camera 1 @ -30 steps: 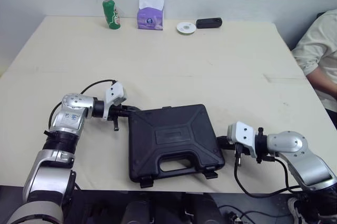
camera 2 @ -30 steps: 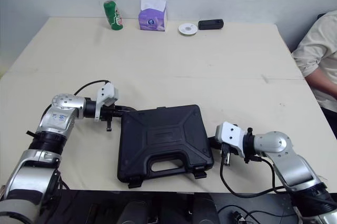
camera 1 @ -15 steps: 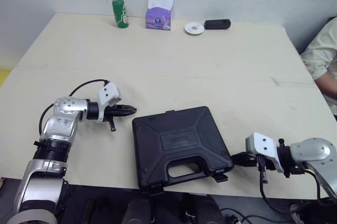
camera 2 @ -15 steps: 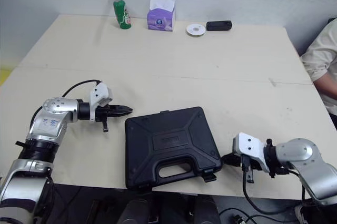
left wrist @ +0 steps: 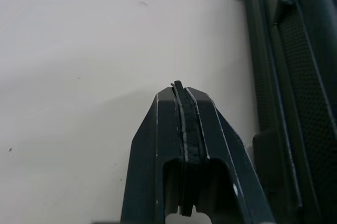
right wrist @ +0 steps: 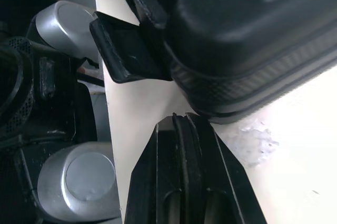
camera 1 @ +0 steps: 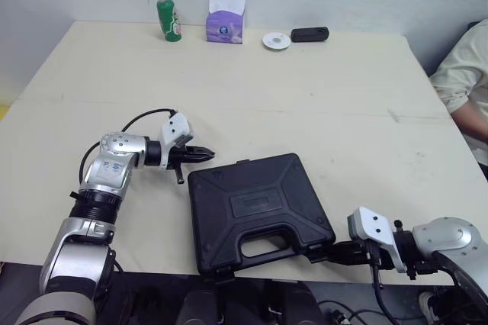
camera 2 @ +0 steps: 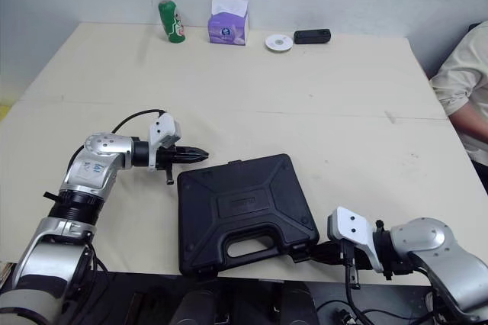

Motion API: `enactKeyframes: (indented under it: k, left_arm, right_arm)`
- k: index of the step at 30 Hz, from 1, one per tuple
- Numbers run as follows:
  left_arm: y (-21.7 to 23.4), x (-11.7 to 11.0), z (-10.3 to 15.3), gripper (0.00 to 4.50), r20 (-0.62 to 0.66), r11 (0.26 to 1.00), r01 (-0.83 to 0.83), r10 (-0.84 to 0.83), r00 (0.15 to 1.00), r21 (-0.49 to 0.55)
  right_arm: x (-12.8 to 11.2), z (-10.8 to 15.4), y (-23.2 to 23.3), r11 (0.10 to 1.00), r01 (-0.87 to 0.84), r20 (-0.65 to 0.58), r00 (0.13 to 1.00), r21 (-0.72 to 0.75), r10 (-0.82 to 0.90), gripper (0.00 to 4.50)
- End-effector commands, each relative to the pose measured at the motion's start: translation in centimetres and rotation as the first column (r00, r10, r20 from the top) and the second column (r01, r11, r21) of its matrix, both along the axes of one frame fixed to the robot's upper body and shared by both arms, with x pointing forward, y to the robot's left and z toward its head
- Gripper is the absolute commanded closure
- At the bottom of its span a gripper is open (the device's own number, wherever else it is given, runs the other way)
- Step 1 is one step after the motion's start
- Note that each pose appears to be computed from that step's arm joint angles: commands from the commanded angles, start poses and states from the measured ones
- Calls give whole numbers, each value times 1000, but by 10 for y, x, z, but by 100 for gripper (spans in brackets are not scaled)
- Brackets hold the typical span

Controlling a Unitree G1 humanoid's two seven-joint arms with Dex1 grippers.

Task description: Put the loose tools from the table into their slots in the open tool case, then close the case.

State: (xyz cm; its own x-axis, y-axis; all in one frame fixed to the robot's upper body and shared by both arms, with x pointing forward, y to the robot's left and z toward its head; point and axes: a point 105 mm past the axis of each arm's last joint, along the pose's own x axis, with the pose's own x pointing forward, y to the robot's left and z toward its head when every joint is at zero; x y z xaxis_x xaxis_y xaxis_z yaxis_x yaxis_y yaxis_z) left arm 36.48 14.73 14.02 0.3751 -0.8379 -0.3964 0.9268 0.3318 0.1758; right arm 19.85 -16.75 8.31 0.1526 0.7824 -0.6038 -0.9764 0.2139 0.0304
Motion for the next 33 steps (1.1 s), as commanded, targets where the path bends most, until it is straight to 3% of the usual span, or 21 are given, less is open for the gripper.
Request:
enactKeyframes:
  k: [1, 4, 8, 11, 20, 28, 32, 33]
  left_arm:
    - [-3, -4, 8, 441, 35, 999, 35, -36, 999, 18]
    - [-3, -15, 3, 441, -7, 996, 86, -86, 996, 29]
    - [0, -44, -14, 441, -105, 979, 186, -177, 979, 86]
    - [2, -50, -16, 441, -122, 980, 181, -170, 978, 84]
    - [4, -58, -11, 441, -122, 985, 158, -149, 981, 71]
    - [28, -63, -3, 441, -105, 991, 92, -81, 991, 101]
    - [38, -72, 17, 441, -86, 989, 100, -90, 992, 113]
    - [33, -72, 30, 441, -68, 991, 113, -108, 992, 75]
  right_arm:
    - [8, 4, 9, 1000, -11, 62, 998, 29, 9, 450]
    - [15, 3, 11, 999, -9, 96, 995, 31, 6, 450]
    - [43, 8, 13, 998, 51, 214, 975, 44, -59, 450]
    - [61, 15, 17, 995, 80, 253, 963, 66, -95, 450]
    - [83, 19, 30, 994, 84, 304, 948, 64, -99, 450]
    - [83, 32, 5, 991, 131, 370, 921, -4, -120, 450]
    - [79, 39, -14, 982, 190, 373, 912, -22, -168, 450]
    - [78, 39, -19, 976, 215, 372, 908, -20, -192, 450]
